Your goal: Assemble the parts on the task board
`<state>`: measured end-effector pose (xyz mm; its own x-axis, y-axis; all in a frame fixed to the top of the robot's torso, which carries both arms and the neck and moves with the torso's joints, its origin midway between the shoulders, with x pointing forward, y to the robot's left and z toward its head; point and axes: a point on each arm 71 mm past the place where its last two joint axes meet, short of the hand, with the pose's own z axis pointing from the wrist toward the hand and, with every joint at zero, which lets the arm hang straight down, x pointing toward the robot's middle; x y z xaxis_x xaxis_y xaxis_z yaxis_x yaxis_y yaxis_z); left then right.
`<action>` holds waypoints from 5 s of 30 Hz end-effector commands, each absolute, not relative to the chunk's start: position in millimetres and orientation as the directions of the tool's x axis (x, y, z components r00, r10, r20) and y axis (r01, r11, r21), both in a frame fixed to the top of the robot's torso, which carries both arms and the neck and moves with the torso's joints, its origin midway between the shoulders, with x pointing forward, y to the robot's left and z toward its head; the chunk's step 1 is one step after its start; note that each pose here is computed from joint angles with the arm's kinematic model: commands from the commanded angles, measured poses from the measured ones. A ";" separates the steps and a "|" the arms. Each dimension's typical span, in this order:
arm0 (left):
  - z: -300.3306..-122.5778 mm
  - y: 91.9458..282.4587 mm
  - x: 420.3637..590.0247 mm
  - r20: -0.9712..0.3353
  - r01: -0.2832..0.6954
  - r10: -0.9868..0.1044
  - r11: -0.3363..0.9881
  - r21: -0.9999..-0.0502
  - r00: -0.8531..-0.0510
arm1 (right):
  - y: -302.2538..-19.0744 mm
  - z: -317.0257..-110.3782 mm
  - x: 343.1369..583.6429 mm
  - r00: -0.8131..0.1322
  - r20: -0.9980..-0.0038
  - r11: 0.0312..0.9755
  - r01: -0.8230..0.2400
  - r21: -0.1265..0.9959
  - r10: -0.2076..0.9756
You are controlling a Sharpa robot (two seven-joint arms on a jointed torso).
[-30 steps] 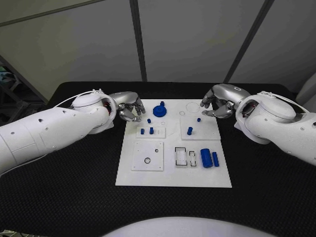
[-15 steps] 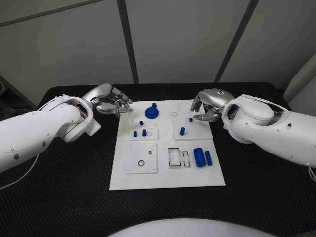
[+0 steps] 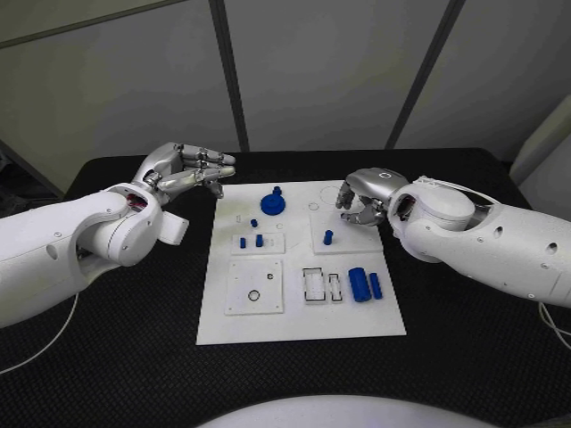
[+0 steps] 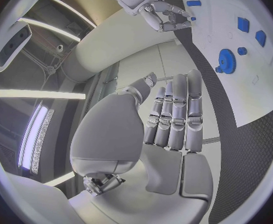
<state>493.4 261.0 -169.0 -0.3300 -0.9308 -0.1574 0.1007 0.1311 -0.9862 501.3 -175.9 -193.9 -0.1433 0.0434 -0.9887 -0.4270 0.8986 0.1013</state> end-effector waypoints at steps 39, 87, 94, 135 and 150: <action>-167.5 263.7 493.2 -0.027 0.076 -0.951 0.003 -0.997 -0.307 | -168.8 -208.9 504.4 -0.163 -0.987 0.903 -0.424 0.066 -0.004; -170.6 265.8 497.5 -0.013 0.057 -0.957 -0.003 -0.998 -0.291 | -93.9 -161.2 432.3 -0.104 -0.964 0.717 -0.650 0.251 0.243; -170.8 259.8 498.3 -0.002 0.052 -0.954 -0.015 -0.999 -0.299 | -76.0 -184.0 420.9 -0.180 -0.952 0.688 -0.659 0.302 0.246; -172.1 248.9 500.3 0.010 0.044 -0.947 -0.025 -0.999 -0.321 | -49.5 -232.1 408.8 -0.287 -0.942 0.680 -0.657 0.326 0.174; -172.4 248.5 500.5 0.010 0.042 -0.947 -0.025 -0.999 -0.322 | -50.7 -235.7 410.8 -0.275 -0.953 0.710 -0.647 0.280 0.125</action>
<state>500.4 249.9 -173.7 -0.3114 -0.9503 0.0035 0.0404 -0.0169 -0.9990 409.8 -50.0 -234.7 -0.2864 0.1571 -0.9451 -0.6497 0.6932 0.3121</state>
